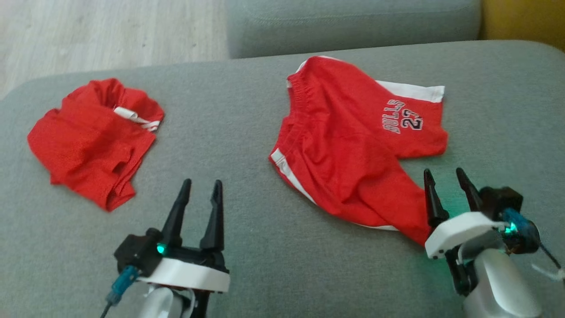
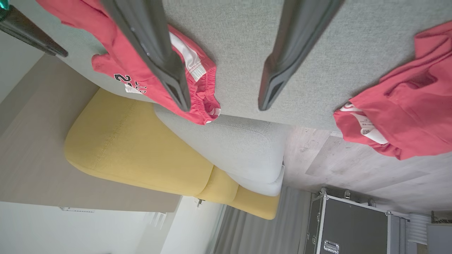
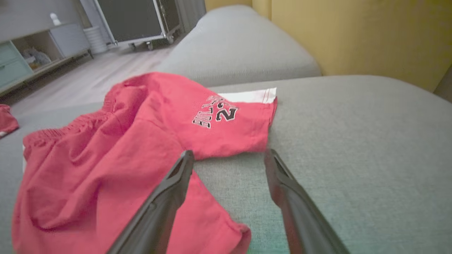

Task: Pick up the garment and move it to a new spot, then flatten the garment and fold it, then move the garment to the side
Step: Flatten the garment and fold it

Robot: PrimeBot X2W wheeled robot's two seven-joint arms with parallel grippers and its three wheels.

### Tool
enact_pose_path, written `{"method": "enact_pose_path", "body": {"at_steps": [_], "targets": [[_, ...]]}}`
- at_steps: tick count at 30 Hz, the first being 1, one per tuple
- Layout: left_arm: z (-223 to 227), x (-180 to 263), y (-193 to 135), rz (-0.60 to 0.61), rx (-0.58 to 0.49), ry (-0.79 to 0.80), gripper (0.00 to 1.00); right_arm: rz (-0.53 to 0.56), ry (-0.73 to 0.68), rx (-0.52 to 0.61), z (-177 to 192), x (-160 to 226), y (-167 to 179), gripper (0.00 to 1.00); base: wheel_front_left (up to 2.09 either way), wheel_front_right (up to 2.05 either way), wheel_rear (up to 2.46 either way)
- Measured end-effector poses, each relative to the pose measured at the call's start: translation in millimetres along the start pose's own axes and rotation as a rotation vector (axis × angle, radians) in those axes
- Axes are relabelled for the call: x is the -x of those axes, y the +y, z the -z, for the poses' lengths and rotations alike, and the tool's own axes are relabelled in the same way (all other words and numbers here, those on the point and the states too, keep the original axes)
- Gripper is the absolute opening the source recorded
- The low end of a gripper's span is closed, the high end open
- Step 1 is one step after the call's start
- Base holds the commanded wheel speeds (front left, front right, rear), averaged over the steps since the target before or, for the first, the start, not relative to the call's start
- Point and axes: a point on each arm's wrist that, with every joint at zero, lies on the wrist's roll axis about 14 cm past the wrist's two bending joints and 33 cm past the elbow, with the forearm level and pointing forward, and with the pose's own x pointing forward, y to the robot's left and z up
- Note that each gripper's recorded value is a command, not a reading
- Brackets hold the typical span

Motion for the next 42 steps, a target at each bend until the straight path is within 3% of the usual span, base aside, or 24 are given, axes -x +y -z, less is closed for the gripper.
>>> {"method": "enact_pose_path", "body": {"at_steps": [12,13,14,15,23,32,42], "targets": [[4,3,11,-0.031,-0.002,0.014,1.0,0.009,0.272,-0.001,56,-7,-1,1.0,0.0,0.0,0.0],[4,3,11,-0.031,-0.001,0.015,1.0,0.01,0.279,-0.001,58,-6,-1,0.95,0.0,0.0,0.0],[5,3,10,-0.031,0.0,0.016,1.0,0.01,0.285,-0.002,60,-5,-1,0.25,0.0,0.0,0.0],[5,2,10,-0.03,0.0,0.017,1.0,0.011,0.288,-0.002,61,-5,-1,0.0,0.0,0.0,0.0],[8,-3,8,-0.018,0.001,0.027,1.0,0.016,0.264,0.027,49,-18,-5,0.0,0.0,0.0,0.0],[6,-5,16,-0.036,-0.004,0.021,1.0,0.018,0.15,0.165,-8,-61,-13,0.0,0.0,0.0,0.0],[2,0,25,-0.067,-0.003,0.014,1.0,0.033,0.182,0.319,-25,-89,-34,0.0,0.0,0.0,0.0]]}}
